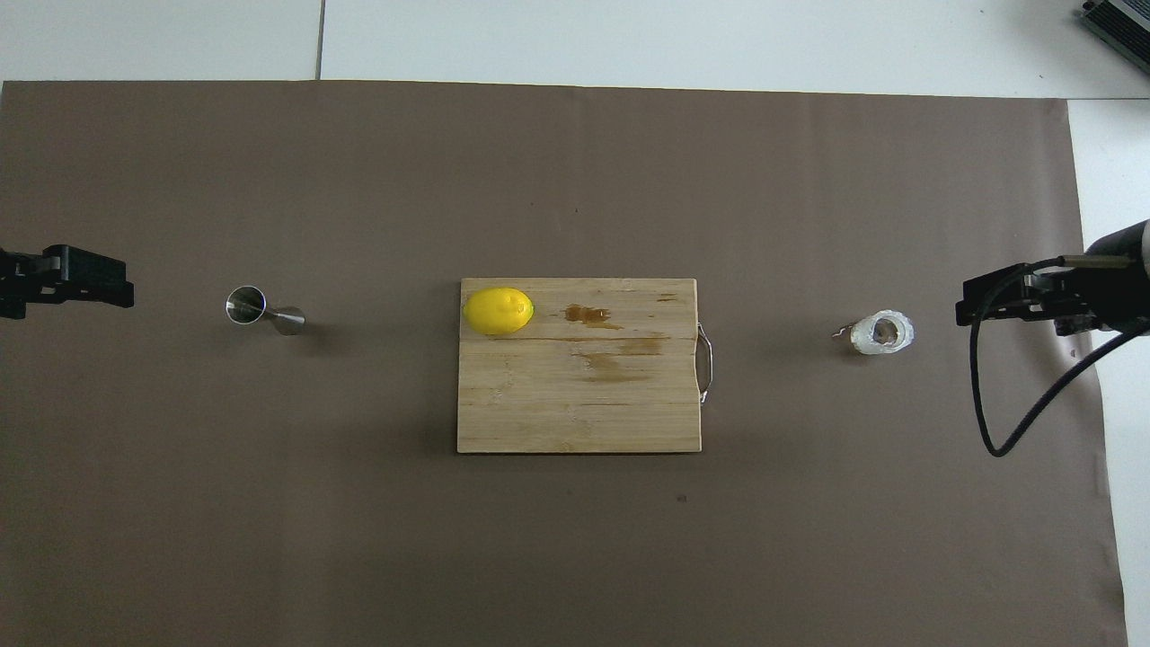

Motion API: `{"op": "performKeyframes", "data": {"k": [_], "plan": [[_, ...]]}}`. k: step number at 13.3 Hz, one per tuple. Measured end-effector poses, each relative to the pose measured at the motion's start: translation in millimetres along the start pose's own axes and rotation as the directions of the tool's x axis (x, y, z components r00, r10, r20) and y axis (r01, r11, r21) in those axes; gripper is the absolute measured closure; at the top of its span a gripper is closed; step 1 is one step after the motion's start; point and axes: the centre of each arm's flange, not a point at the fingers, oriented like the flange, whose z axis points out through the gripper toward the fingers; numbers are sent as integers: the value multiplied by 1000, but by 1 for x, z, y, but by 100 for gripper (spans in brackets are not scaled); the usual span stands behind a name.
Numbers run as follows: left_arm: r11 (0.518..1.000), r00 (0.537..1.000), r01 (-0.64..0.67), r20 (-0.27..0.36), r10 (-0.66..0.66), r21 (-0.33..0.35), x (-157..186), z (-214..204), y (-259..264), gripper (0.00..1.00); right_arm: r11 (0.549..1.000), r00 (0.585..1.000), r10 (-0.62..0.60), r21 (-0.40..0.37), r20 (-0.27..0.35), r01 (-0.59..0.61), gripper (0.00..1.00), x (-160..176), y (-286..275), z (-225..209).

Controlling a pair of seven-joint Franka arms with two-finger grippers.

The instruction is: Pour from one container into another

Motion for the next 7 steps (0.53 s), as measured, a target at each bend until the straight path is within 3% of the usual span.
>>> {"op": "performKeyframes", "data": {"k": [7], "plan": [[1000, 1000, 1, -1, -1, 0, -1, -1, -1, 0, 1000, 1000, 0, 0, 0, 0, 0, 0, 0, 0]]}}
